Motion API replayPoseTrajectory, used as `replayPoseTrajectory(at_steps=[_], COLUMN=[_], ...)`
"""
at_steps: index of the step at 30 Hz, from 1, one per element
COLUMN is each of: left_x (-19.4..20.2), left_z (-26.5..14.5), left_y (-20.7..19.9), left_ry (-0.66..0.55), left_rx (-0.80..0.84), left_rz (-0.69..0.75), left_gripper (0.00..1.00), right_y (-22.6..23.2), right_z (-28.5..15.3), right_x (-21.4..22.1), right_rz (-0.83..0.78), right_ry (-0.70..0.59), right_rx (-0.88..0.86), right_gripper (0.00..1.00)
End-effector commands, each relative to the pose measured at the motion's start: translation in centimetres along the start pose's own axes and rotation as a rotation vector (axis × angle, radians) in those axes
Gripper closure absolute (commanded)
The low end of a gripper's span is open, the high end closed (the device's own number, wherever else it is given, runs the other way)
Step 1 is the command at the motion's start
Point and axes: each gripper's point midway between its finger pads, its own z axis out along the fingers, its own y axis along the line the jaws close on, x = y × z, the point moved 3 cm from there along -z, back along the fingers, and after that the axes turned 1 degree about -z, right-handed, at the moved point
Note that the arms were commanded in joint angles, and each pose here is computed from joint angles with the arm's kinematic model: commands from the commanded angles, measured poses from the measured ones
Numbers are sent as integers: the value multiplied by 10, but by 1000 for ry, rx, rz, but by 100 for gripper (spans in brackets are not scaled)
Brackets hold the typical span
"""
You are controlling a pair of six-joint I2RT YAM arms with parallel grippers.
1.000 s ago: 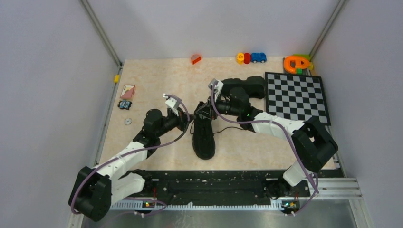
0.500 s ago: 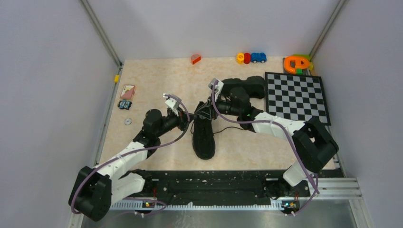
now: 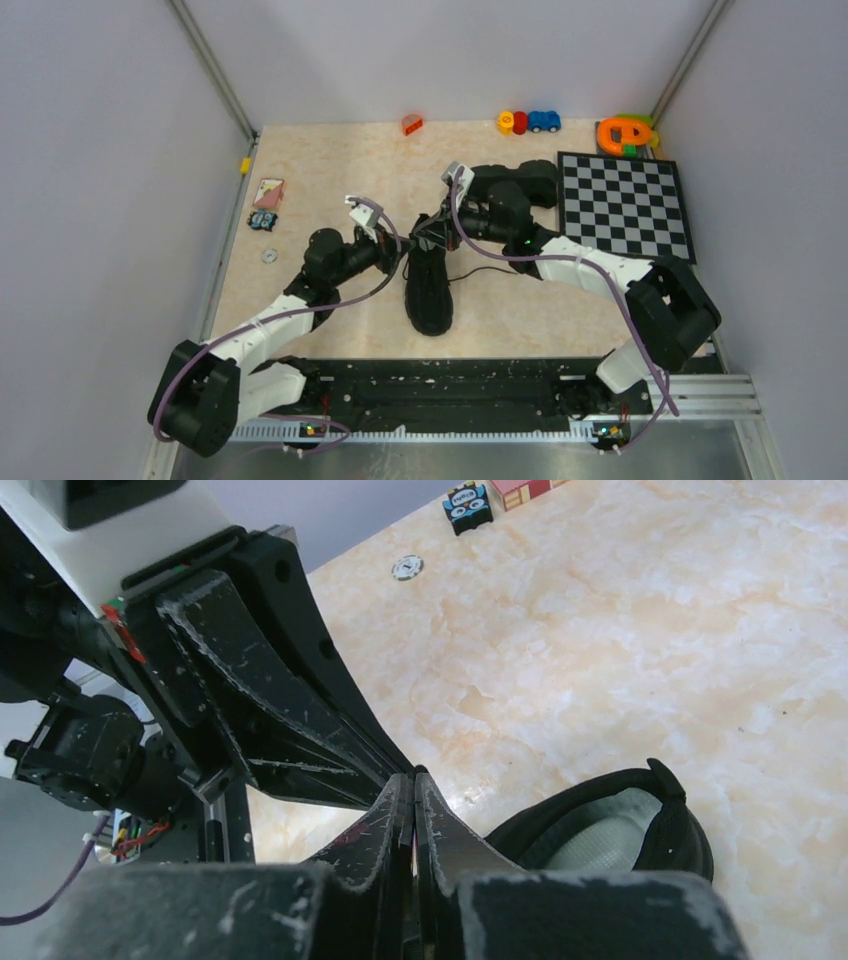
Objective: Tie the shoes
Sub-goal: Wrap the shoelace around the shoelace.
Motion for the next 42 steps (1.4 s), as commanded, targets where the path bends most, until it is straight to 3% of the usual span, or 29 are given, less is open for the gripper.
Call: replayPoseTrajectory(at_steps=[1, 3, 9, 11, 16, 22, 34, 42], left_x=[-23, -25, -25, -25, -25, -21, -21, -22], left_z=[2, 2, 4, 5, 5, 3, -7, -1], left_y=[-10, -10, -11, -11, -12, -15, -25, -27], left_ry=[-95, -97, -91, -89, -90, -86, -136, -143], left_rx=[55, 53, 61, 63, 73, 89, 140, 157], left_rz=[29, 31, 28, 23, 22, 10, 40, 55], left_gripper=[100, 100, 100, 100, 100, 100, 61, 54], right_y=[13, 11, 13, 13, 14, 13, 8, 9], right_z=[0, 0, 2, 3, 3, 2, 2, 3], right_x=[-31, -29, -26, -25, -30, -35, -36, -37], right_rz=[-47, -50, -48, -44, -40, -40, -13, 3], right_ry=[-63, -57, -32, -29, -40, -56, -44, -43], right_rx=[-26, -16, -42, -45, -40, -23, 19, 15], right_gripper=[85, 74, 72, 74, 100, 100, 100, 100])
